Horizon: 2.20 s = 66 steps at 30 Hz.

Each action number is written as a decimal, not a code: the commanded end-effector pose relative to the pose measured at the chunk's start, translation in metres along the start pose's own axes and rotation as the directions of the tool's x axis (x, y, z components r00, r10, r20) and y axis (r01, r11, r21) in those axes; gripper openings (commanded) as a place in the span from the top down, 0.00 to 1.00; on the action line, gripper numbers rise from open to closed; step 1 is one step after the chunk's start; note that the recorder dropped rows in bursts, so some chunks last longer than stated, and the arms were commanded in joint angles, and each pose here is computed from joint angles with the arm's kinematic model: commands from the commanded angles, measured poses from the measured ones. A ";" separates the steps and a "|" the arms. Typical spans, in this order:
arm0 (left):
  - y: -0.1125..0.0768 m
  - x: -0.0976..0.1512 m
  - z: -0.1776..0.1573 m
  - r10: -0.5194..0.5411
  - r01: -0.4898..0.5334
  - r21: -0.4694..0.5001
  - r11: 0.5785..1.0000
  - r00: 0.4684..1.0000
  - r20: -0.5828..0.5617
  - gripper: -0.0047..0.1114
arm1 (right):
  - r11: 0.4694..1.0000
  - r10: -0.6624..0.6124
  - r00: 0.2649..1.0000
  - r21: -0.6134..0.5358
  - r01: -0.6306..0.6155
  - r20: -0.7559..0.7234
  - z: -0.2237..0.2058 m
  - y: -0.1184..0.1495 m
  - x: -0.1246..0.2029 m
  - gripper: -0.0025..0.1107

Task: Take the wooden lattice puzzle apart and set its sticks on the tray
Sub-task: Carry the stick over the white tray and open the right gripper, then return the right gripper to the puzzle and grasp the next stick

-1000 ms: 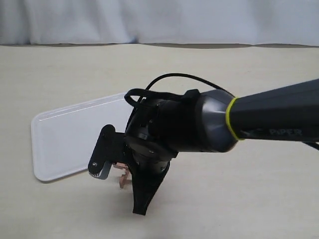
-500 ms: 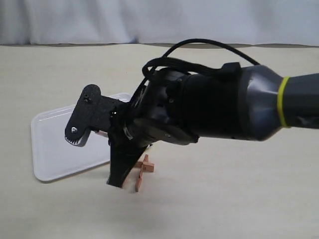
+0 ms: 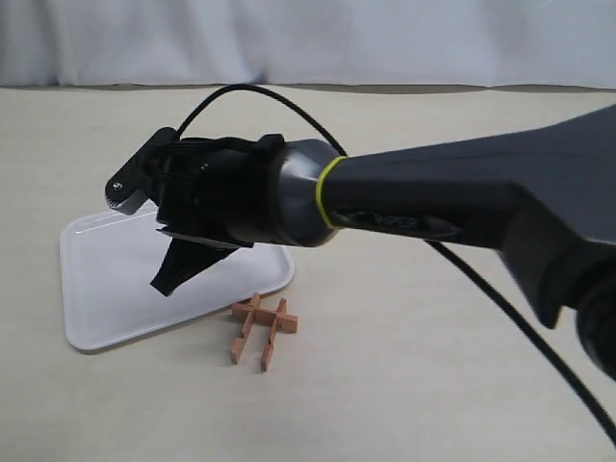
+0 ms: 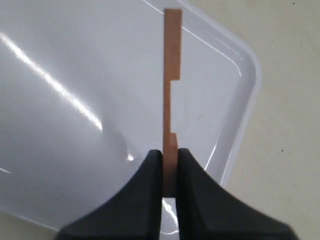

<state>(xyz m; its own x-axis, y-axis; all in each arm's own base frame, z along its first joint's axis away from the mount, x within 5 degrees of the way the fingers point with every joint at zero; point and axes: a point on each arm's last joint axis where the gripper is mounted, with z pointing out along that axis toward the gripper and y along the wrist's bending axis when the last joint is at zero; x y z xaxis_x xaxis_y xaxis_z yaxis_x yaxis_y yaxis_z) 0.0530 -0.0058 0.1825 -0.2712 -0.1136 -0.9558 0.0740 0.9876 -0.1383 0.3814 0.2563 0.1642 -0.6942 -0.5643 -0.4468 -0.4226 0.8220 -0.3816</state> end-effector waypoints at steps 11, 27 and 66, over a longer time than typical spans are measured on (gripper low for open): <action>0.000 0.000 0.000 0.001 -0.001 -0.001 1.000 1.000 0.006 0.96 | 0.998 0.055 0.990 0.046 -0.049 -0.132 0.031 0.009 0.002 0.78; 0.000 0.000 0.000 0.001 -0.001 -0.001 1.000 1.000 0.006 0.96 | 0.971 -0.221 0.968 -0.122 0.207 -0.117 -0.056 0.004 -0.012 0.52; 0.000 0.000 0.000 0.001 -0.001 -0.001 1.000 1.000 0.006 0.96 | 0.827 -0.464 0.860 -0.453 0.334 -0.213 -0.004 -0.015 0.075 0.54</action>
<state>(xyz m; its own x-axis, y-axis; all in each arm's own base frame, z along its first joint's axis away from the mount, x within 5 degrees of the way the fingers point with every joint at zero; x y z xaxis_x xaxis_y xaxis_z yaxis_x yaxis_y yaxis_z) 0.0530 -0.0058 0.1825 -0.2712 -0.1136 -0.9558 0.0740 0.9876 -0.1383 0.3303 0.2029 0.1354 -0.5268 -0.8500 -0.0001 -0.8477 0.5254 -0.0730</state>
